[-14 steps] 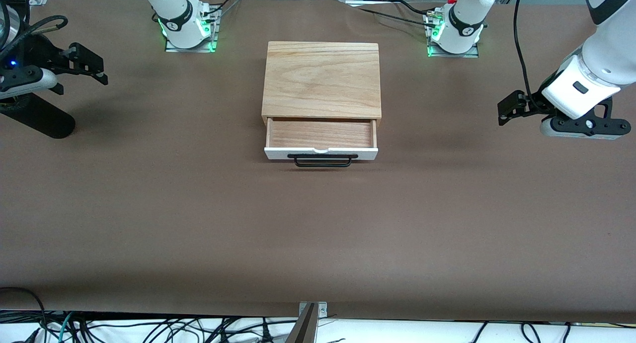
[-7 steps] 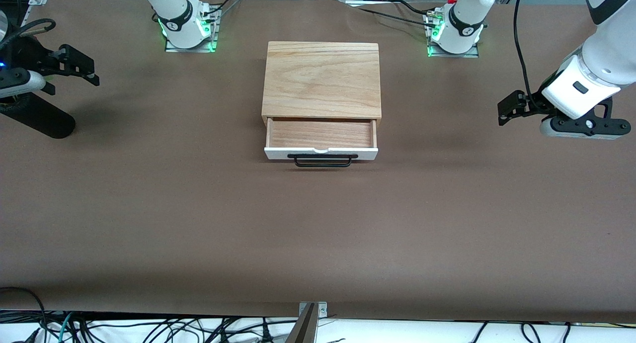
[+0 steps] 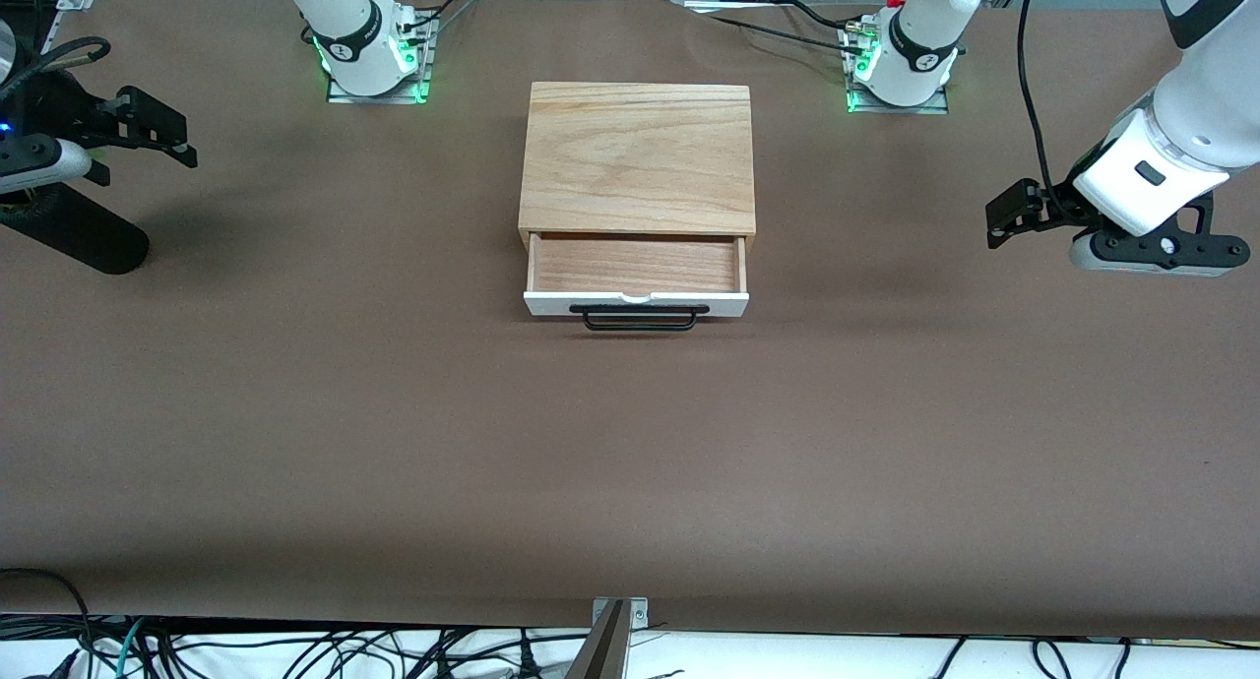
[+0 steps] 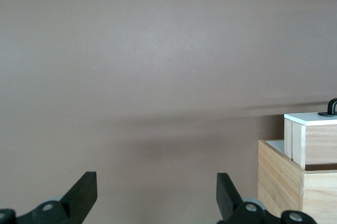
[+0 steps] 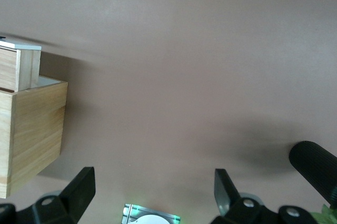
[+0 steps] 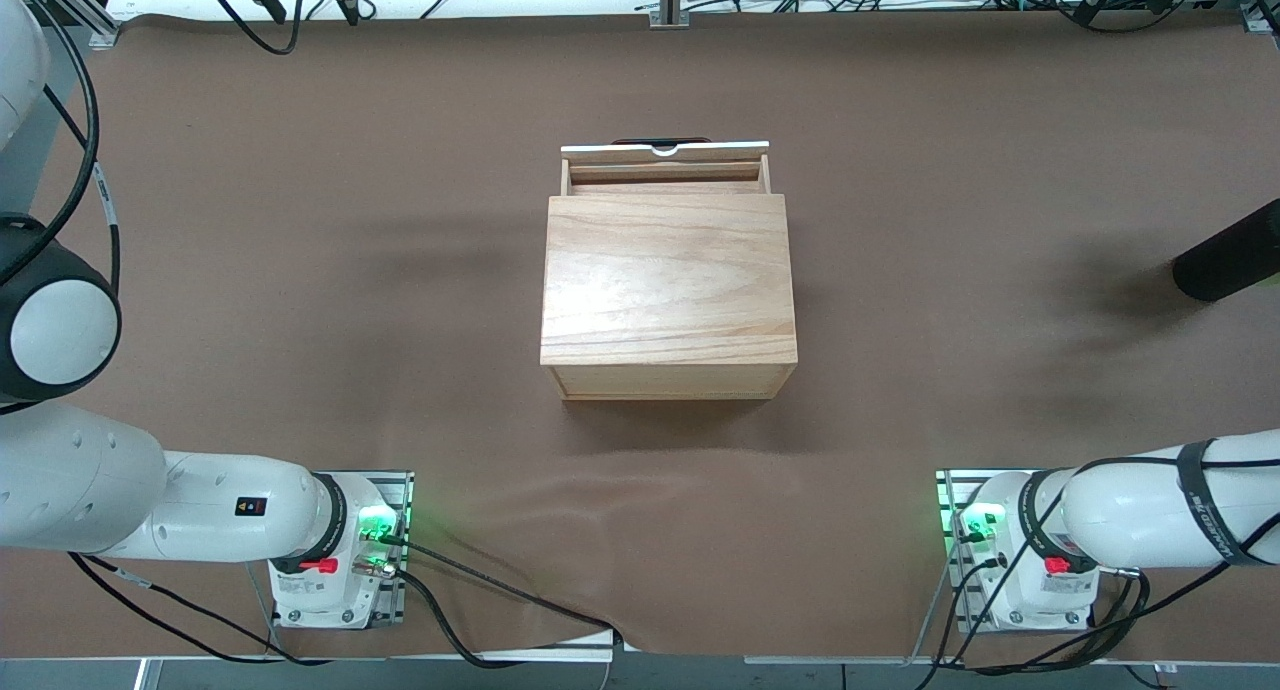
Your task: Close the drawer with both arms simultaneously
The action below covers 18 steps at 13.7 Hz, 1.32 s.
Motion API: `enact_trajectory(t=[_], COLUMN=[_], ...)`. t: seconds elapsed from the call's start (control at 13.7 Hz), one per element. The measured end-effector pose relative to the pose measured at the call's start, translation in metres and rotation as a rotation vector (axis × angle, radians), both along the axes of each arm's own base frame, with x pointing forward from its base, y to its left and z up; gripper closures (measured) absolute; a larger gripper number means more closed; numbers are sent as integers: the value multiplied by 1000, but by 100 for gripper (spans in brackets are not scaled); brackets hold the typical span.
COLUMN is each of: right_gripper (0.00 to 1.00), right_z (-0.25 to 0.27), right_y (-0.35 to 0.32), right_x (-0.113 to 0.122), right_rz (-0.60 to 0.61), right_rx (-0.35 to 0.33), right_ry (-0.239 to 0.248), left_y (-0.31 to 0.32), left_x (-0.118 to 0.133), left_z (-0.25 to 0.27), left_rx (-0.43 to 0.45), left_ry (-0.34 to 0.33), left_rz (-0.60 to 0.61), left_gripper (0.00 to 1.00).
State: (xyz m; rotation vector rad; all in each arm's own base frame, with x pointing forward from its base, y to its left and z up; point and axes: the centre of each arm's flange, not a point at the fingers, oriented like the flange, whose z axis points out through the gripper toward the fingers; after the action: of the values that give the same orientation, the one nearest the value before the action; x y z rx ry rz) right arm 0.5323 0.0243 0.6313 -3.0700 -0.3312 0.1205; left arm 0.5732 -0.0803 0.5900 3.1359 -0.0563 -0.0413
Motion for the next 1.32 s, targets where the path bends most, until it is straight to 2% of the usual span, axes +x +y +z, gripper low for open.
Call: enact_trajectory(t=[0.51, 1.32], right_gripper=[0, 0], right_z=[-2, -2], right_y=[4, 8], right_x=[-2, -2], right_rz=[10, 18], right_rx=[-1, -1], right_ry=[18, 19], left_y=[-4, -4], left_x=[-1, -1], left_z=[0, 0], left_rx=[0, 0], left_ry=[0, 0], left_rz=[-7, -7], left_gripper=[0, 0])
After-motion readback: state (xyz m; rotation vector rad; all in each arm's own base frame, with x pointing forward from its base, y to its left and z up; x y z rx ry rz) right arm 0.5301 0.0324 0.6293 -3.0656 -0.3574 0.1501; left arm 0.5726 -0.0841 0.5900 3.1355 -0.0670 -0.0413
